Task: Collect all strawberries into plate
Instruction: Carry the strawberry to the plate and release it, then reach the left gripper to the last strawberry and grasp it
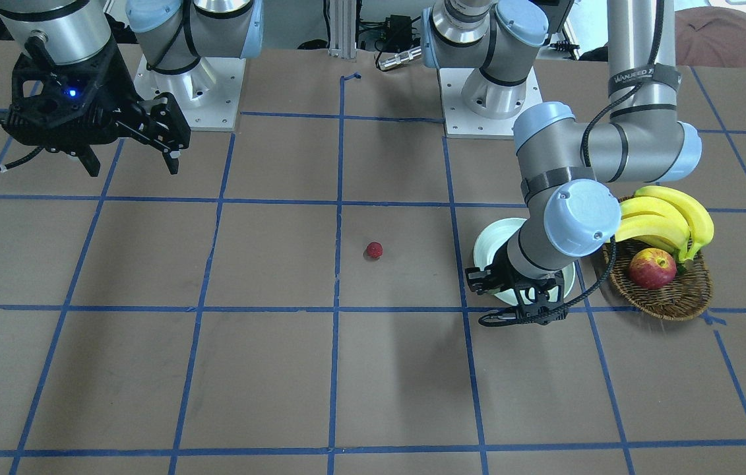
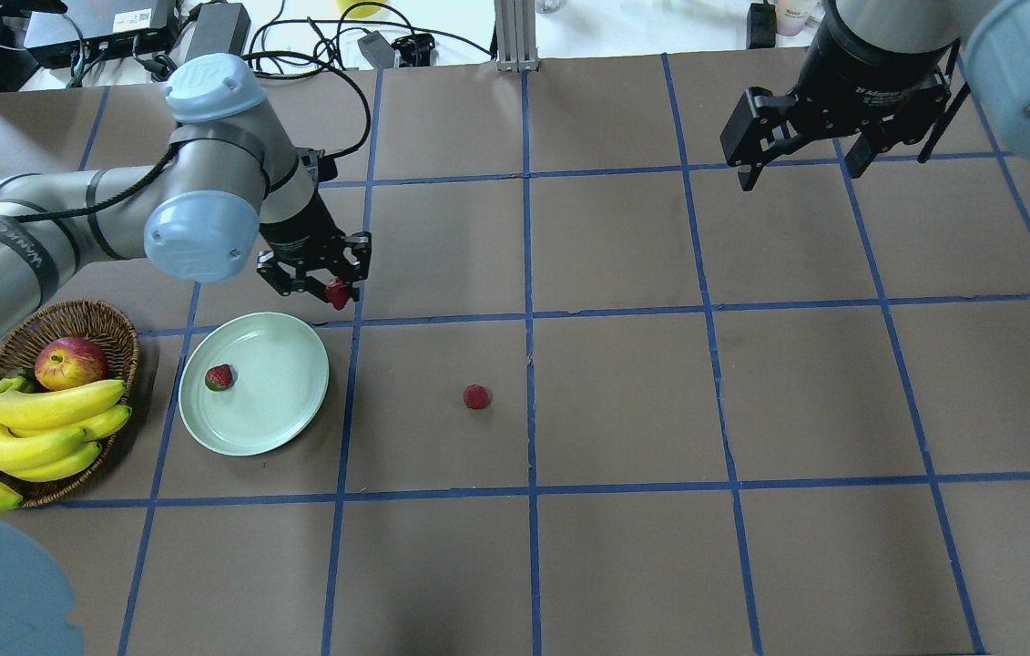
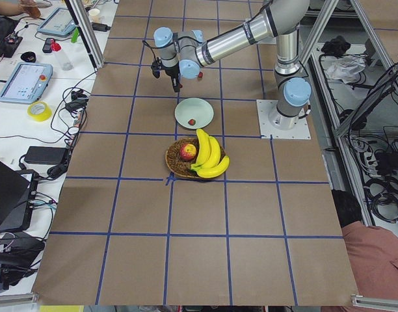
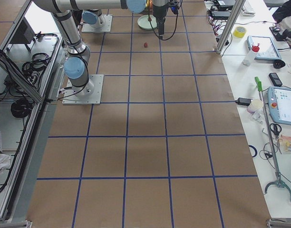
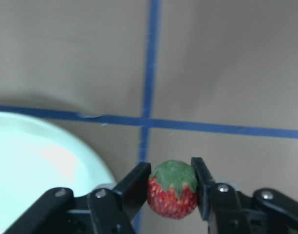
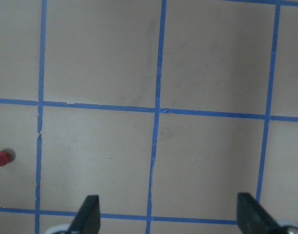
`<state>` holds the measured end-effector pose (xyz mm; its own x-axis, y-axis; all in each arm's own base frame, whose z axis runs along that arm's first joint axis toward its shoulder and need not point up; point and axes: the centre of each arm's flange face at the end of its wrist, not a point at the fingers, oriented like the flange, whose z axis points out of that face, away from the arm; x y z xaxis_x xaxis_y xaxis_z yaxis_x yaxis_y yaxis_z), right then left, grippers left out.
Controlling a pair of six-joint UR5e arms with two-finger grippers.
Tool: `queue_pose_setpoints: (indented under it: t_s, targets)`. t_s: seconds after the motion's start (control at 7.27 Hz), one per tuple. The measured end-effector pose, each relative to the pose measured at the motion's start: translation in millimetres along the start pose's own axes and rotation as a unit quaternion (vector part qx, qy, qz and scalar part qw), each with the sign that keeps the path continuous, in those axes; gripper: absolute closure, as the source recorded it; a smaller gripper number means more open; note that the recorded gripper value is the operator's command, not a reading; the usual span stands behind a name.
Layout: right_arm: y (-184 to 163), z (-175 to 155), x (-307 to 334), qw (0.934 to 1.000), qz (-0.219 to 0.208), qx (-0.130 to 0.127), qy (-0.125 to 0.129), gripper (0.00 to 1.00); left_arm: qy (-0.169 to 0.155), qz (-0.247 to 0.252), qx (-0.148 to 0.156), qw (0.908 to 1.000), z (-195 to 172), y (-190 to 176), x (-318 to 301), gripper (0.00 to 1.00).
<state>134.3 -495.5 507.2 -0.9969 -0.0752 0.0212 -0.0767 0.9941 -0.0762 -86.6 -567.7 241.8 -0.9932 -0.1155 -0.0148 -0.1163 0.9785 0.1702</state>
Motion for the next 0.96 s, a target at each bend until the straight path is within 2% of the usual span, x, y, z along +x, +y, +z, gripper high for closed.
queue_pose_setpoints:
  t_s: [0.14,0.28,0.41,0.55,0.96]
  targets:
    - [0,0,0,1.0000,0.000,0.000,0.000,0.00,-0.017,0.001,-0.018,0.9997,12,2,-27,1.00]
    - [0,0,0,1.0000,0.000,0.000,0.000,0.00,-0.022,-0.004,-0.035,0.9991,25,7,-47,0.91]
    - [0,0,0,1.0000,0.000,0.000,0.000,0.00,-0.023,-0.010,-0.047,0.9986,35,10,-59,0.25]
    - [0,0,0,1.0000,0.000,0.000,0.000,0.00,-0.023,-0.014,-0.054,0.9982,41,11,-65,0.00]
    - [0,0,0,1.0000,0.000,0.000,0.000,0.00,-0.023,-0.017,-0.051,0.9983,38,13,-68,0.00]
